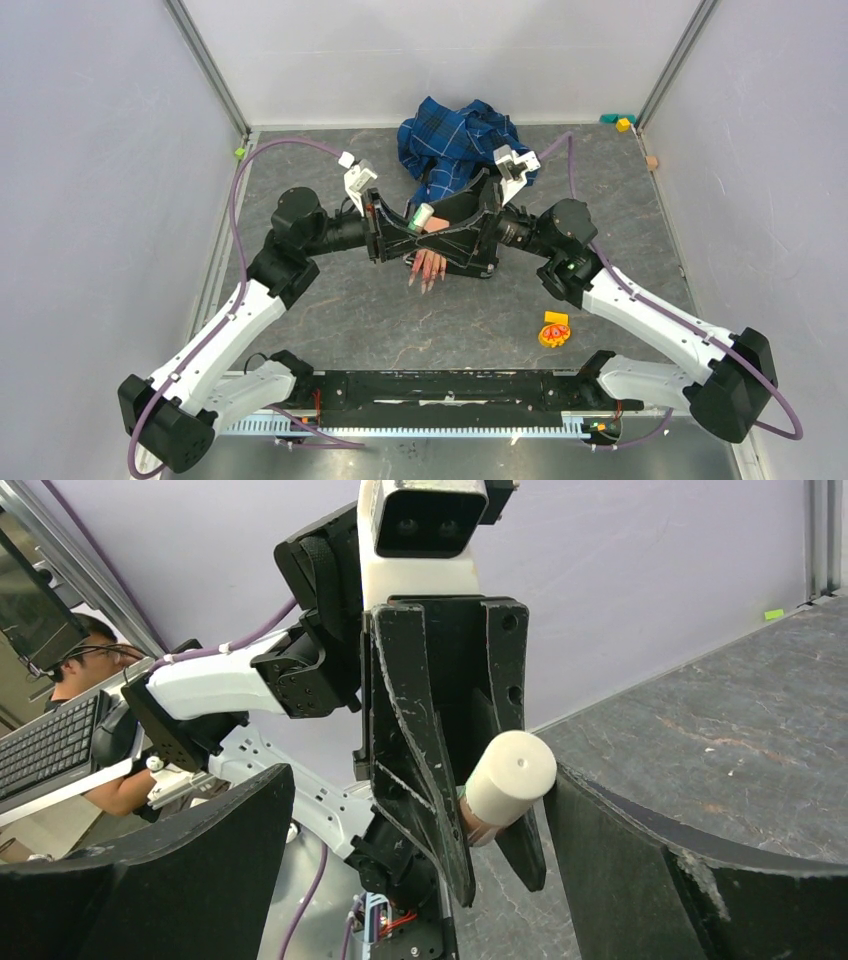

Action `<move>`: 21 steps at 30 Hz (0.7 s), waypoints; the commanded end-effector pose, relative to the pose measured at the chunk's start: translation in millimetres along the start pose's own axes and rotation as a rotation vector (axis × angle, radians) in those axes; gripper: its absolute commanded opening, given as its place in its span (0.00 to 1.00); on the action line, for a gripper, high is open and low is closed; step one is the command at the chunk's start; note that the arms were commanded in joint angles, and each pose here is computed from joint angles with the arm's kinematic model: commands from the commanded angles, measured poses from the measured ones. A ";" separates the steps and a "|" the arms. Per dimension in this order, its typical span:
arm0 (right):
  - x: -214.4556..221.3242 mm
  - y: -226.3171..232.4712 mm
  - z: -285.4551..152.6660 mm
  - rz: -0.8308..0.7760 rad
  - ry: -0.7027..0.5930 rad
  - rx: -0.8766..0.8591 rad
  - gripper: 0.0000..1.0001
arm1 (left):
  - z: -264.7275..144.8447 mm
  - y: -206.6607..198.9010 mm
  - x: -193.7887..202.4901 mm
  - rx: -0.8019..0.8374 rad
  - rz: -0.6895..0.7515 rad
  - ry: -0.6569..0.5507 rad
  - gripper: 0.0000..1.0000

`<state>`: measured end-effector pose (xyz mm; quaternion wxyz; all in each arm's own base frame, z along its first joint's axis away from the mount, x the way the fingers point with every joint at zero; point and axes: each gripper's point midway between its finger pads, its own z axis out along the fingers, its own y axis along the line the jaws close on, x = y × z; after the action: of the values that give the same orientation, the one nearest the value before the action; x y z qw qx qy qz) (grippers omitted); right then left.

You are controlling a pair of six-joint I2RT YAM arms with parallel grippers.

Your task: Paint the nails

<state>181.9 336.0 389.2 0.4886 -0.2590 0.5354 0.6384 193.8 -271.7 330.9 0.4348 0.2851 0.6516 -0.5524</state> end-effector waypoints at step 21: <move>-31.7 54.8 -21.6 -0.104 -0.039 -0.126 0.98 | -15.7 38.9 -33.5 -0.221 0.054 -0.128 0.02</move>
<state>141.7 314.1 417.9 0.4938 -0.2991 0.4876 0.6549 240.1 -247.5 318.6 0.4813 0.1960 0.7016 -0.4875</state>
